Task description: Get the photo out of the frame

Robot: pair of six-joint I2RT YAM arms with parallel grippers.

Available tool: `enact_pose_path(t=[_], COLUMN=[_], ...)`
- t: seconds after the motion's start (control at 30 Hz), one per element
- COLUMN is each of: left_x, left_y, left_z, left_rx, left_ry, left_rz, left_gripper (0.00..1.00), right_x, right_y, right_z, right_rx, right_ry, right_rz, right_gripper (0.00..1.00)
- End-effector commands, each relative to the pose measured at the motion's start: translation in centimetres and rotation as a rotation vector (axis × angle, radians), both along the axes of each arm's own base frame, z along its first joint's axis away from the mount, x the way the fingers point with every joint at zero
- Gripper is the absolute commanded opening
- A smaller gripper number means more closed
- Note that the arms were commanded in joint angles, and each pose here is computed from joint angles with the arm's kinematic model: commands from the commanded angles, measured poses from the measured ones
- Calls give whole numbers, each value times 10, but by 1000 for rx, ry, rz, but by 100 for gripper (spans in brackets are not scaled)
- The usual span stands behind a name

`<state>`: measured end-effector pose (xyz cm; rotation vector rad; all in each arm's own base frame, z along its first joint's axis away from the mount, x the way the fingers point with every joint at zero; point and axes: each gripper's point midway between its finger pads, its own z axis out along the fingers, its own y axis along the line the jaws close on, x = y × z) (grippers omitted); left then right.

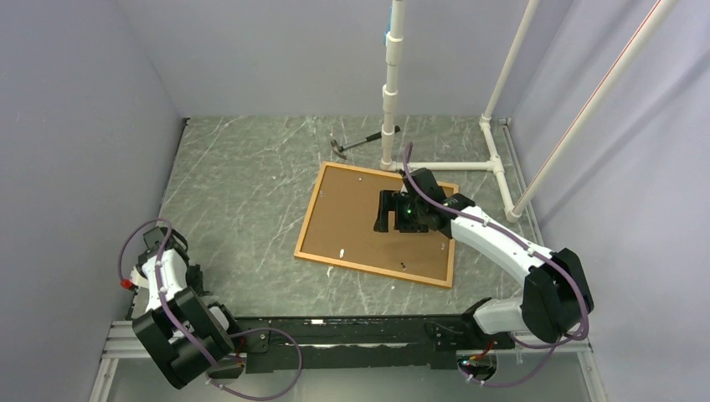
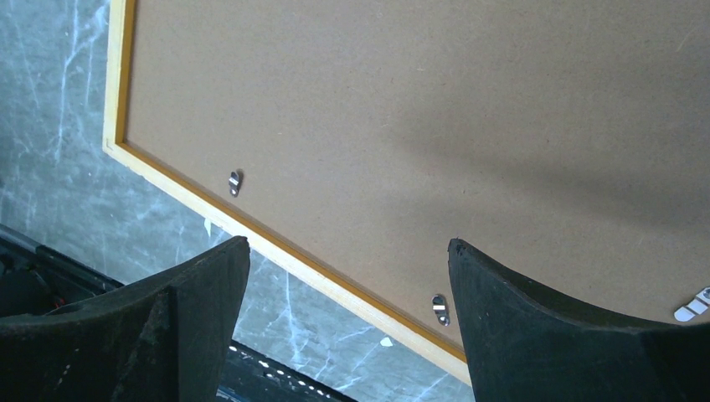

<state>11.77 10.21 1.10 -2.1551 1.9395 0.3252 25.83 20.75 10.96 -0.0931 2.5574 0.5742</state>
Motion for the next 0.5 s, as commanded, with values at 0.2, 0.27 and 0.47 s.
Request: enact_pose_path(t=[0.2, 0.27, 0.47], left_x=[-3, -2, 8], left_y=[2, 0, -3], left_z=[-12, -10, 5], left_rx=[18, 18, 17], left_ry=[-12, -24, -92], left_rz=[7, 8, -28], left_gripper=[40, 49, 85], right_x=[9, 9, 1], right_y=[6, 5, 6], right_z=[8, 8, 8], right_rx=[-5, -11, -85], right_ry=[-59, -61, -101], right_rz=[21, 27, 138], right_gripper=[88, 88, 88])
